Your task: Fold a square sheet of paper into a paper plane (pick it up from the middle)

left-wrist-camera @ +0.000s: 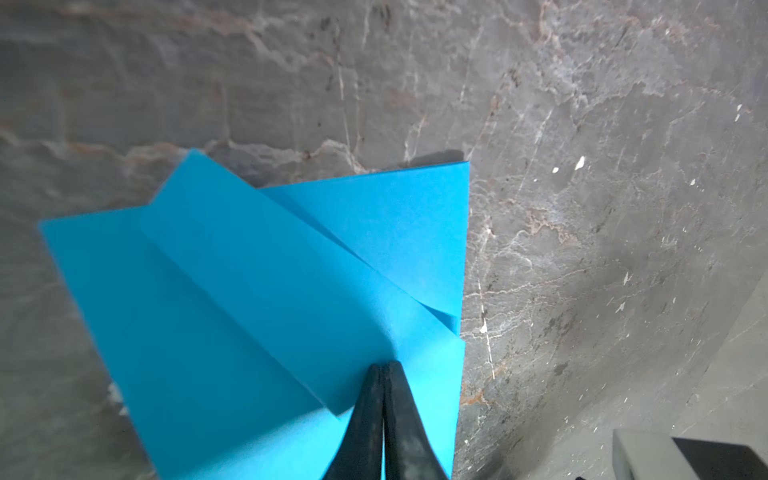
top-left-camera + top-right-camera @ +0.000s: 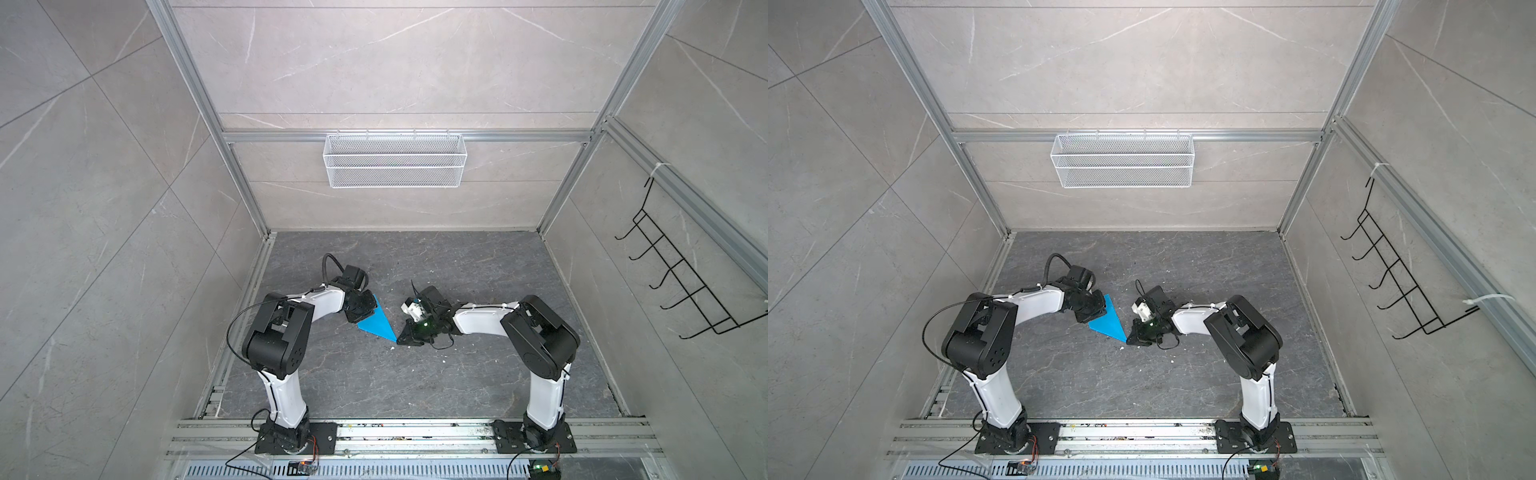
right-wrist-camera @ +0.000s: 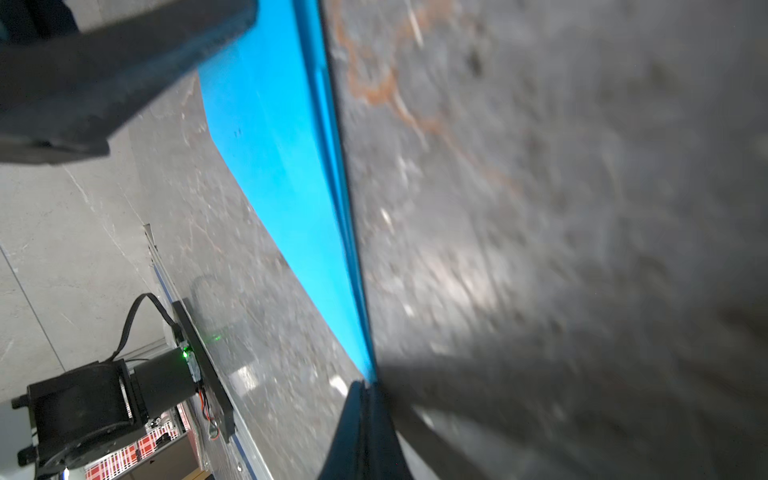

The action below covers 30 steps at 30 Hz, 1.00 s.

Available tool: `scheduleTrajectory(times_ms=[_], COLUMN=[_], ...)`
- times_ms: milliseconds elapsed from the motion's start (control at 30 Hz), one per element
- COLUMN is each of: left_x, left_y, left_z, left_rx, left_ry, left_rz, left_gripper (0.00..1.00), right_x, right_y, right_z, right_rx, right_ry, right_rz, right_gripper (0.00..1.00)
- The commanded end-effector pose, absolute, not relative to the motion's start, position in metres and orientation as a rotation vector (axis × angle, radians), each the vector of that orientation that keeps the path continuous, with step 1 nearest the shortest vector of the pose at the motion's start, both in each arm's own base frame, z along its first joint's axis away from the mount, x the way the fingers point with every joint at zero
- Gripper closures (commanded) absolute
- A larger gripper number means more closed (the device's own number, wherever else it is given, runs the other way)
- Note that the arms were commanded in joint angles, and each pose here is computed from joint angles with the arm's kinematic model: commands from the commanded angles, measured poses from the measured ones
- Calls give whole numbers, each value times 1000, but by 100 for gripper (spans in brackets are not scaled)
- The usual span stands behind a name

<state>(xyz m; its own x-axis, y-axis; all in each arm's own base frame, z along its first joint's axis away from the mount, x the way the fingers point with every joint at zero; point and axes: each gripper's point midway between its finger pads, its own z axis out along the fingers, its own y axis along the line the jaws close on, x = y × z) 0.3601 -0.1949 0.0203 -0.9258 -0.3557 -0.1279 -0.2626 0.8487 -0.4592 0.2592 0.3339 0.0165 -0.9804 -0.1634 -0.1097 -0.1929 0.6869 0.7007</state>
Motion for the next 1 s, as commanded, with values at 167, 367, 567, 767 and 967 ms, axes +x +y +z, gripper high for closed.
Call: scheduleTrajectory(times_ms=[167,367,567,767,967], left_x=[366,368,359,352,359], left_y=[-208,-209,-195,-194,-200], left_z=[58,97,99,85,82], left_rx=[-366,-404,-457,-381,-354], left_ry=[2740,2586,2480,2431,2416], left_rz=[-758,-869,-930,-972,-1065], left_gripper=[84,68,49,25,24], right_x=[269,285,296,310,318], right_y=[315,311,326,338,345], right_z=[52,77,87,86,78], right_rx=[-377,-471,-541,-556,-524], right_ry=[2657,2519,2437,2424,2443], right_rz=[1071,973,1007,1015,1035], right_gripper=[82,62,51,50,49])
